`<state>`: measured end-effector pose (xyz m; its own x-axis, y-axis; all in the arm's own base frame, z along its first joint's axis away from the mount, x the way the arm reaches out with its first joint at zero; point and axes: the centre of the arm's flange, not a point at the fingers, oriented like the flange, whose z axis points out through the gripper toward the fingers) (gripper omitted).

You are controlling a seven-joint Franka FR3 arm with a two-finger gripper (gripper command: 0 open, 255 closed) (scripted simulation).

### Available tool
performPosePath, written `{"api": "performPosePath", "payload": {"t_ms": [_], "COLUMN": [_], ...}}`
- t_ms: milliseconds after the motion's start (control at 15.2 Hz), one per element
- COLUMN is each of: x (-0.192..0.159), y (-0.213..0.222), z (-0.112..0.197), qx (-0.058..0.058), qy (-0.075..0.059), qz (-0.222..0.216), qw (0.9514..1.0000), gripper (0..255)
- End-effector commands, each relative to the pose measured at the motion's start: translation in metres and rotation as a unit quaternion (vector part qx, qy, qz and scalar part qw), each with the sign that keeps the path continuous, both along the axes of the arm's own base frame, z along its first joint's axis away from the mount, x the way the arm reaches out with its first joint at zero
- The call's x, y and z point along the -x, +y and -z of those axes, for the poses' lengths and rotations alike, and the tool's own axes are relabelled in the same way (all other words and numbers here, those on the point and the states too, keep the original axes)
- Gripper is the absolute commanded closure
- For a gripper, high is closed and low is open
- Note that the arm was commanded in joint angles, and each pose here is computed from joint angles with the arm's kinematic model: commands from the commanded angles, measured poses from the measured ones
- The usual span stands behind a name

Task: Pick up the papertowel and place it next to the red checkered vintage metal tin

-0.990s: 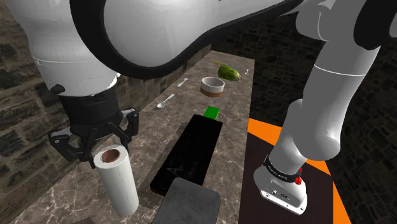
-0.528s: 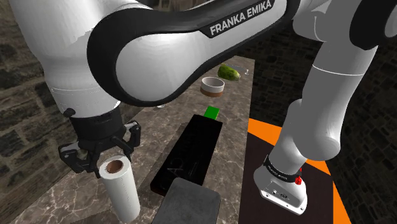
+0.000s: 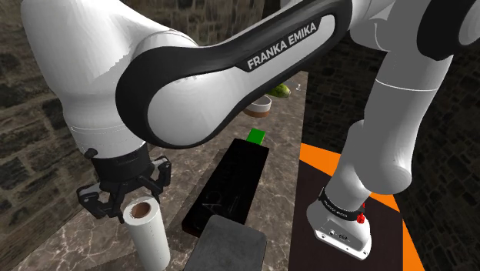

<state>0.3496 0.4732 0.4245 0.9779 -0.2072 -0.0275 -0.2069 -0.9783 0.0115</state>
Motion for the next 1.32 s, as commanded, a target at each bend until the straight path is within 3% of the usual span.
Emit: {"api": "performPosePath", "payload": {"t_ms": [0, 132, 198, 528, 792, 1254], "x": [0.0, 0.0, 0.0, 0.0, -0.001, -0.001], "y": [0.0, 0.0, 0.0, 0.0, 0.0, 0.0], "z": [0.0, 0.0, 0.0, 0.0, -0.05, -0.05], "qx": [0.0, 0.0, 0.0, 0.0, 0.0, 0.0], "qy": [0.0, 0.0, 0.0, 0.0, 0.0, 0.0], "qz": [0.0, 0.0, 0.0, 0.0, 0.0, 0.0], "qw": [1.0, 1.0, 1.0, 1.0, 1.0, 1.0], "gripper": [255, 255, 0, 0, 0, 0]}}
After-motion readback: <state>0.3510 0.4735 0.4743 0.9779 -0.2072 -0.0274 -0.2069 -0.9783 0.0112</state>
